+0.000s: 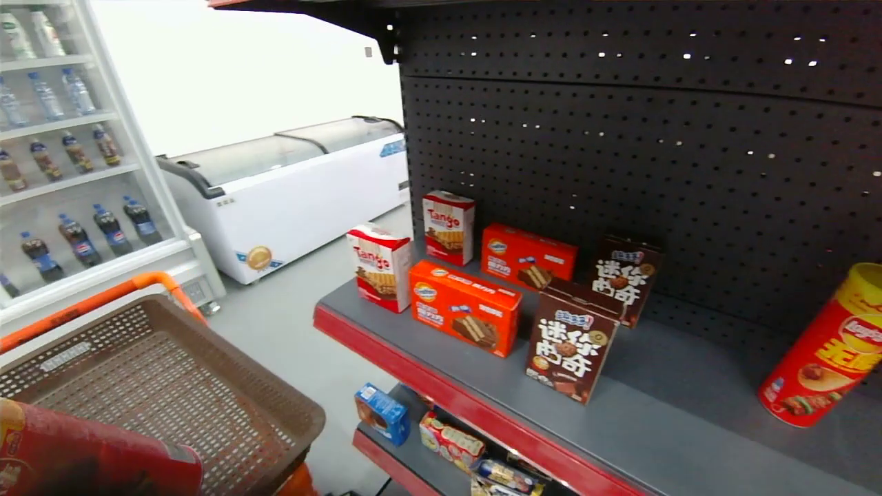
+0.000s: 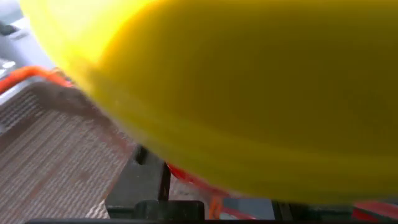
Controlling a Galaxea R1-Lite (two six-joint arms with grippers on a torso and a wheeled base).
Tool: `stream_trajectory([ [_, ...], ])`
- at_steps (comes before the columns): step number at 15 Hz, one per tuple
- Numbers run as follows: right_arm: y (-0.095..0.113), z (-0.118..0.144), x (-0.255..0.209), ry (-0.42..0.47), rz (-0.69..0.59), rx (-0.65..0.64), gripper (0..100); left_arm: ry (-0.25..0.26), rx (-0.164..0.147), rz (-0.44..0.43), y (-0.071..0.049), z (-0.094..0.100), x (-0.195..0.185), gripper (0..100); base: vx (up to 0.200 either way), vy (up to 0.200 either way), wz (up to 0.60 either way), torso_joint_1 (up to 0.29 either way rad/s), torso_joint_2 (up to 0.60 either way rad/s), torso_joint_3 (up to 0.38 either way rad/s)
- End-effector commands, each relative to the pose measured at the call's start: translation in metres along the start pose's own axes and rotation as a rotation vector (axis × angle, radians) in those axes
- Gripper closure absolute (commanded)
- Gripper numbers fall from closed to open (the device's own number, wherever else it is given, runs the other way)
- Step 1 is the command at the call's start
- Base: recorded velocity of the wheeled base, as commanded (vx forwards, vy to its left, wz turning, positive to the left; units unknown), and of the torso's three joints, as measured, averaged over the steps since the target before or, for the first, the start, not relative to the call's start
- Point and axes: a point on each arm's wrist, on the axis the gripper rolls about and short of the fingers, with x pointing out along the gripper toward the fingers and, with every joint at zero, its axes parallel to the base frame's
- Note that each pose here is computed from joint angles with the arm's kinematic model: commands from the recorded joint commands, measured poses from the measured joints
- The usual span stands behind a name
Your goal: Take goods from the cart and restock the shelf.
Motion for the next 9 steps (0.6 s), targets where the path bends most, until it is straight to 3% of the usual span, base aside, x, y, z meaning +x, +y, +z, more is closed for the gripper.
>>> stream_trajectory([
  [1,0.0000,0.0001,0.0001,0.001,0.001,-0.002,0,0.009,-0.002,0.000,0.0000,-0.0018,0.0008,100,0.000,0.000,-0.60,0.002,0.00,0.007],
  [9,0.0000,0.0001,0.0001,0.001,0.001,0.000,0,0.011,-0.003,-0.003,0.0000,-0.0018,0.0010,100,0.000,0.000,-0.60,0.002,0.00,0.003],
])
